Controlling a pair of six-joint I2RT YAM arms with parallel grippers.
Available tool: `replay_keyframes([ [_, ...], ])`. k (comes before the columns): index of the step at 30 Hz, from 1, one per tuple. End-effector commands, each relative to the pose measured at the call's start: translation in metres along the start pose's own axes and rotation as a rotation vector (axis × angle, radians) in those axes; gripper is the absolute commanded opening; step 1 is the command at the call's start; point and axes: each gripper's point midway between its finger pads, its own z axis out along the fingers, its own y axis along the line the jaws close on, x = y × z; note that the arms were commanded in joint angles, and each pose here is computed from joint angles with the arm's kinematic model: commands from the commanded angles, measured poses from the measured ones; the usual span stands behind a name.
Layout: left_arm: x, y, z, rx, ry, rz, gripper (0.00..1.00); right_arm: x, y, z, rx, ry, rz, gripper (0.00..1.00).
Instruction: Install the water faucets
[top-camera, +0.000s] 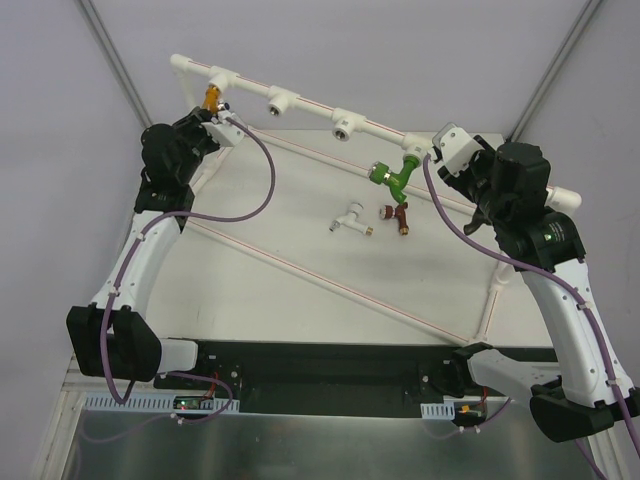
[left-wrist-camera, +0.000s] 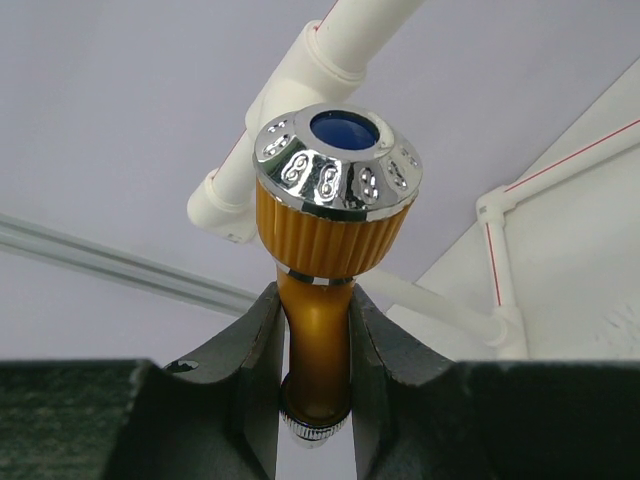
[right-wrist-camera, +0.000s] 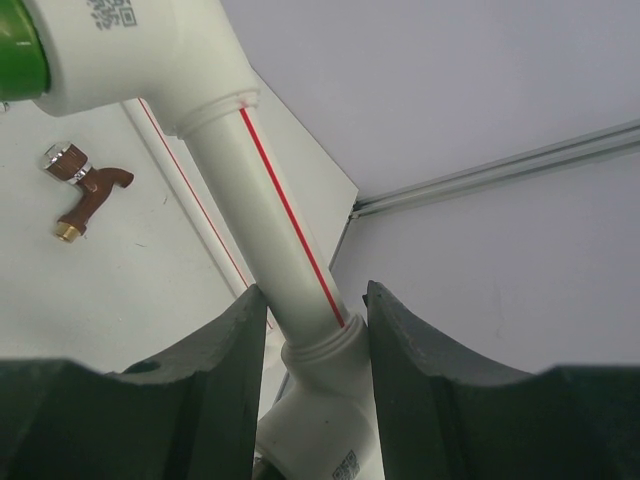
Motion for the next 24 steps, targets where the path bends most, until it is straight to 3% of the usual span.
replay_keyframes([
  [1,0.031,-0.058,0.008,0.179,0.09,0.076,0.0,-0.032,-0.002,-0.007,0.003,-0.146,0.082,0.02],
  [15,0.055,-0.076,0.008,0.204,0.196,0.289,0.0,-0.031,-0.002,-0.006,0.007,-0.14,0.079,0.01],
  [24,0.062,-0.071,0.012,0.133,0.223,0.38,0.01,-0.031,-0.001,-0.004,0.004,-0.133,0.072,0.02],
])
